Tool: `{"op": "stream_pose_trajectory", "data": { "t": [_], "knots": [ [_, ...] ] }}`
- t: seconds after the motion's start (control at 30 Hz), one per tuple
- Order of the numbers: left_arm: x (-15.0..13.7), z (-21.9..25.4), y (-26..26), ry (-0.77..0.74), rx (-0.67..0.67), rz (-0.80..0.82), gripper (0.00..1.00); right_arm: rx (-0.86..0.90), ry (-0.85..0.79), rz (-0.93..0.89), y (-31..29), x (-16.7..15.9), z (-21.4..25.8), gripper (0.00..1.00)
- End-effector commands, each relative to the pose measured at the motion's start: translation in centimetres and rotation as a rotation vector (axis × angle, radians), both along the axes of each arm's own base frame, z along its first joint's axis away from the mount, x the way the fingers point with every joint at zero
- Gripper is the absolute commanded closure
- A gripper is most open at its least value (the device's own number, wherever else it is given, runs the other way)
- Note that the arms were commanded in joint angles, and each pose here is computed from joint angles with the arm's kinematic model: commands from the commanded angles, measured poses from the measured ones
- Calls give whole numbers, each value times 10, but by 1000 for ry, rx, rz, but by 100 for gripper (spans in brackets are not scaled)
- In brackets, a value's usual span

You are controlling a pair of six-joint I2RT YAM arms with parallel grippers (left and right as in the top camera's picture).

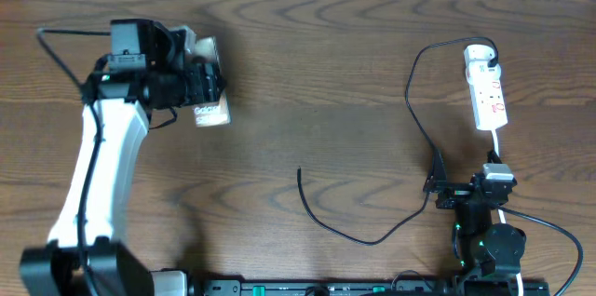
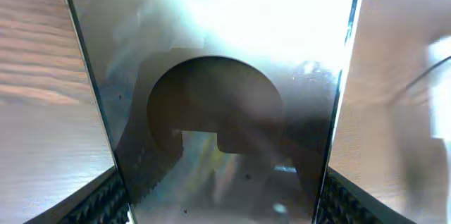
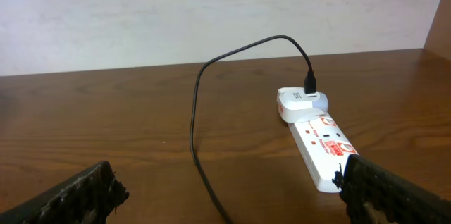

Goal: Plug charger to phone and switch on socket
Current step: 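Lift the phone with the left gripper and tilt it upright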

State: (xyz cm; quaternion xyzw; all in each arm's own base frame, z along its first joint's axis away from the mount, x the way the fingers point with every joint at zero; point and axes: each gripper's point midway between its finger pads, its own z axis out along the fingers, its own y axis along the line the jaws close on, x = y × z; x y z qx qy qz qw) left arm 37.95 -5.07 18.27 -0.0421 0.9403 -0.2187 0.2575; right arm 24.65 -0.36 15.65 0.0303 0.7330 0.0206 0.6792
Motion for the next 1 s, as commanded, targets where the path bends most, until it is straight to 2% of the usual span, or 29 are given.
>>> {"op": "stream_pose_trajectory", "data": {
  "t": [0.0, 0.13, 0.3, 0.43, 0.57, 0.7, 0.97],
  "knots": [
    [0, 46, -18, 31, -281, 177, 93, -8, 0, 26, 6, 0, 0, 1],
    [-1, 62, -25, 141, -521, 310, 93, -8, 0, 26, 6, 0, 0, 1],
    [-6, 79, -23, 366, -833, 493, 93, -8, 0, 26, 6, 0, 0, 1],
    [-13, 101, -18, 480, -1027, 494, 93, -8, 0, 26, 6, 0, 0, 1],
    [-22, 119, -15, 571, -1158, 452, 93, -8, 0, 26, 6, 0, 0, 1],
    [-30, 132, -12, 620, -1236, 405, 93, -8, 0, 26, 6, 0, 0, 1],
    [-31, 133, -12, 616, -1238, 395, 93, -8, 0, 26, 6, 0, 0, 1]
  ]
}}
